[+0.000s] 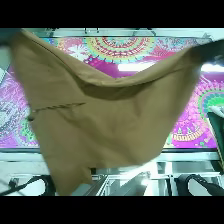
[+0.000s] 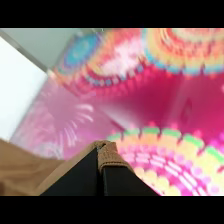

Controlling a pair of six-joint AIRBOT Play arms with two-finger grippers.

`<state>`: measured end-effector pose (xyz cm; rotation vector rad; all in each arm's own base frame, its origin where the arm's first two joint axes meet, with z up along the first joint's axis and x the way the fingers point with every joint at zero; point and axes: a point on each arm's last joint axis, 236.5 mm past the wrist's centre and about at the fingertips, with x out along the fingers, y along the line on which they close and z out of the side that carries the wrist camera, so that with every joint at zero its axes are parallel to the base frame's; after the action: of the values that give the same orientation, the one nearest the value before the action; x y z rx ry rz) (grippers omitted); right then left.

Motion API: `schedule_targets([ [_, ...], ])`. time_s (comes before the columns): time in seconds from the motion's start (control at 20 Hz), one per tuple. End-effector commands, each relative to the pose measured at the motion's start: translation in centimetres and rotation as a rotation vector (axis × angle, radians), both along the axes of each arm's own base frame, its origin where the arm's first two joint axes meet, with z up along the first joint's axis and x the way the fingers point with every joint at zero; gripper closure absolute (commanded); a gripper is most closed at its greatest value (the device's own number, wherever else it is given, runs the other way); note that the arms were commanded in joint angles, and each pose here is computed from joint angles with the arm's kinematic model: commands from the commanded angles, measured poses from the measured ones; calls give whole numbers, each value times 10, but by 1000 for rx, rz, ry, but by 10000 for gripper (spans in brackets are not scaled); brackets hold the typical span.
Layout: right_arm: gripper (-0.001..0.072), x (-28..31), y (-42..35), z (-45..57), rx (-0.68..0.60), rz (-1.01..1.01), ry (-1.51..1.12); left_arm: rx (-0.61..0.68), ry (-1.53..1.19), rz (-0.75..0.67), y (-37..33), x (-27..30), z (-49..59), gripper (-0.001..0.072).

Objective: Fold the shirts.

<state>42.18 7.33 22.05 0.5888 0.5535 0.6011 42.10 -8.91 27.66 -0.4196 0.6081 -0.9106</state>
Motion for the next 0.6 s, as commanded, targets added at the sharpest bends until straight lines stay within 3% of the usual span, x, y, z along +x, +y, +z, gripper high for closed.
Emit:
schedule_targets([
  [0.0, 684, 52, -6, -127, 1, -66, 208, 131, 246, -38, -4, 74, -143, 683],
  [0.2, 684, 99, -34, -209, 109, -152, 270, 63, 401, 46, 36, 132, -230, 683],
  [0.4, 684, 137, -49, -210, 325, -150, 163, -39, 406, 142, 59, 167, -261, 683],
  [0.55, 684, 144, -44, -222, 374, -99, 183, -45, 444, 171, 66, 169, -288, 682],
])
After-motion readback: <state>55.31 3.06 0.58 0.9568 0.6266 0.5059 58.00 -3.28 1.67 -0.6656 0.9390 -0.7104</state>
